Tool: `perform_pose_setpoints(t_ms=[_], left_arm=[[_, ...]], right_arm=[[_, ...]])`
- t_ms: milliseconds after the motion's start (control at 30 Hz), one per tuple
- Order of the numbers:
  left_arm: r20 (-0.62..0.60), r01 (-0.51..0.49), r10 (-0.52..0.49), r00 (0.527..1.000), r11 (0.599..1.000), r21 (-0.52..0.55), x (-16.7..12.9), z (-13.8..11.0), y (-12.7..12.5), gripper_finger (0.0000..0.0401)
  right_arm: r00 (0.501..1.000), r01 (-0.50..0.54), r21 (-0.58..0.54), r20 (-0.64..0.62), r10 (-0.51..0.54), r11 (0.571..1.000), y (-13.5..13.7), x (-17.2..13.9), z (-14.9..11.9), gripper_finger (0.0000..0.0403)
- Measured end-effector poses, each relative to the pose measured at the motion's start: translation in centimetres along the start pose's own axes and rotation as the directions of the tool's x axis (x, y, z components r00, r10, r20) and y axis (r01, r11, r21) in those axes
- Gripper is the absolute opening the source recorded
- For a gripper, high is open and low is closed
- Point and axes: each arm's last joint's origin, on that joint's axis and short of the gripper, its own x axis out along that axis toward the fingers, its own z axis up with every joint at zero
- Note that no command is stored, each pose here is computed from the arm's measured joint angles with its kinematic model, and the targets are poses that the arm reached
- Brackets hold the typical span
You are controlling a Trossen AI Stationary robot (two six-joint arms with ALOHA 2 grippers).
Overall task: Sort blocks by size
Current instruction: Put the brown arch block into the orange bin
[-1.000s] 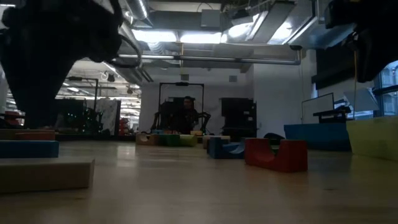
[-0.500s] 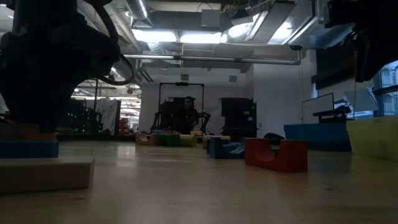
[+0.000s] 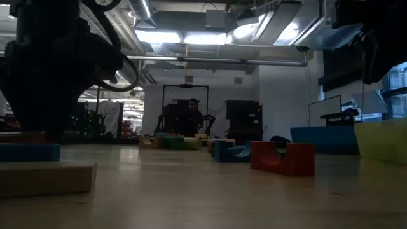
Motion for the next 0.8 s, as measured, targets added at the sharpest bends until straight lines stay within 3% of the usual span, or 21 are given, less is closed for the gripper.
perform_pose_setpoints(t_ms=[633,800], left_arm=[[-0.002,0.003,-0.003,1.000,0.999,0.050,1.6,-1.1,-0.8,0.0172],[-0.001,-0.016,0.016,1.000,0.998,0.064,2.0,-1.2,-0.8,0.0144]], right_arm=[[1.000,-0.002,0.001,0.003,0.002,1.000,0.0,0.0,0.0,0.0105],[1.000,-0.003,0.001,0.003,0.003,1.000,0.0,0.0,0.0,0.0105]])
